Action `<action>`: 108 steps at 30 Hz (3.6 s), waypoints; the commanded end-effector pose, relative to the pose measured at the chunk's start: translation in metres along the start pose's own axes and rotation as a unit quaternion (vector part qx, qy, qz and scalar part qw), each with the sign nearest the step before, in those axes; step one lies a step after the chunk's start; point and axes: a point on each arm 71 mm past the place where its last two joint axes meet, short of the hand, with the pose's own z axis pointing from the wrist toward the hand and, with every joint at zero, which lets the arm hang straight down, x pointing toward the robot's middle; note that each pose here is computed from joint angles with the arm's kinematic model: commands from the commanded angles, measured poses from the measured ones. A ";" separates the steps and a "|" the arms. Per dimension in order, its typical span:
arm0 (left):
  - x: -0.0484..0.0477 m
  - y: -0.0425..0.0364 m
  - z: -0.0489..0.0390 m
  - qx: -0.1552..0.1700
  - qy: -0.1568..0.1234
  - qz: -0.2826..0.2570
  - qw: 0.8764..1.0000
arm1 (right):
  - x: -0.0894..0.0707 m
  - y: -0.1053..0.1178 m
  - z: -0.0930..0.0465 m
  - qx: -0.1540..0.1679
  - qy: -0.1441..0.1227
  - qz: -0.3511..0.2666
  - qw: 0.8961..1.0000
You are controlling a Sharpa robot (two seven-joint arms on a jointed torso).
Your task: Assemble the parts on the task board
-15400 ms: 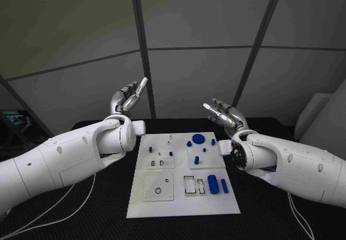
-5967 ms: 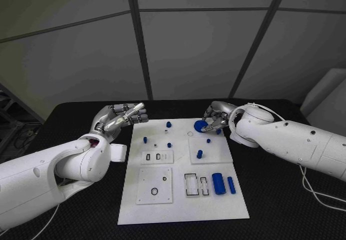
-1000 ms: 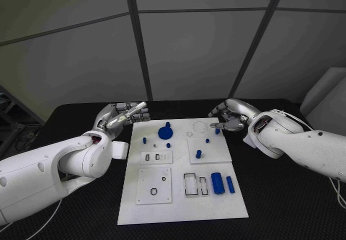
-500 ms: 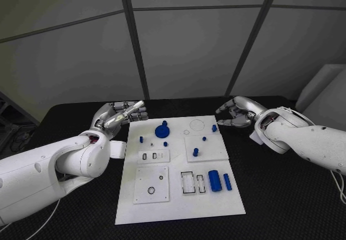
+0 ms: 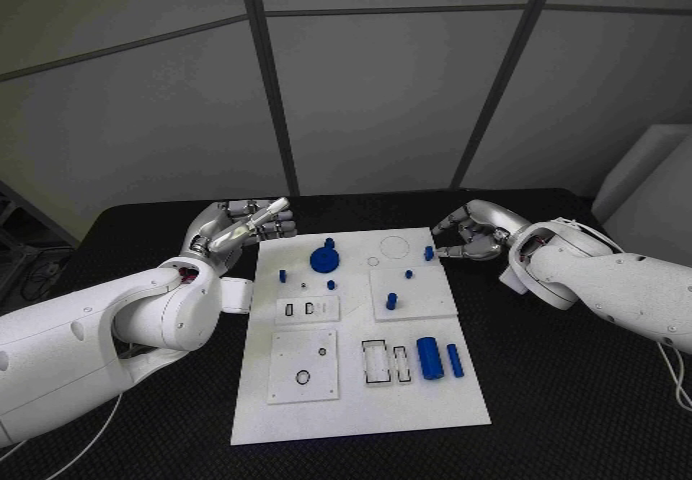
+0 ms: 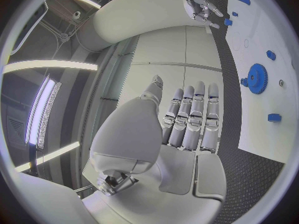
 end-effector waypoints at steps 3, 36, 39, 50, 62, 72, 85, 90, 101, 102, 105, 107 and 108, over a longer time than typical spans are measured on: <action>0.0016 -0.0010 0.0008 0.004 0.008 0.000 1.000 | 0.005 0.001 0.002 0.001 0.021 0.006 1.000; 0.0012 -0.0004 0.0017 0.004 0.006 0.001 1.000 | 0.016 0.005 0.010 0.010 0.041 0.007 0.999; 0.0012 -0.0004 0.0017 0.004 0.006 0.001 1.000 | 0.016 0.004 0.011 0.012 0.042 0.007 0.999; 0.0010 -0.0005 0.0016 0.004 0.006 0.001 1.000 | 0.017 0.003 0.012 0.017 0.042 -0.001 0.999; 0.0017 -0.0009 0.0009 0.004 0.007 0.000 1.000 | 0.018 0.004 0.014 0.019 0.040 -0.002 0.999; 0.0019 -0.0009 0.0008 0.003 0.007 0.000 1.000 | 0.021 0.006 0.017 0.021 0.043 -0.002 0.999; 0.0022 -0.0011 0.0002 0.003 0.008 0.000 1.000 | 0.019 0.006 0.017 0.027 0.029 -0.006 0.999; 0.0018 -0.0011 0.0003 0.003 0.007 0.001 1.000 | 0.018 0.008 0.017 0.025 0.019 -0.005 0.999; -0.0007 -0.0013 0.0000 0.003 0.004 0.002 1.000 | 0.019 0.031 0.009 0.001 0.007 0.004 1.000; -0.0012 -0.0014 -0.0001 0.003 0.004 0.002 1.000 | 0.019 0.035 0.008 -0.002 0.007 0.005 1.000; -0.0025 -0.0017 -0.0004 0.003 0.002 0.003 1.000 | 0.022 0.054 0.004 -0.017 0.010 0.007 1.000; -0.0034 -0.0019 -0.0005 0.003 0.001 0.004 1.000 | 0.025 0.068 0.003 -0.028 0.013 0.008 0.999; -0.0038 -0.0018 -0.0005 0.003 0.001 0.004 1.000 | 0.027 0.075 0.003 -0.033 0.015 0.008 0.999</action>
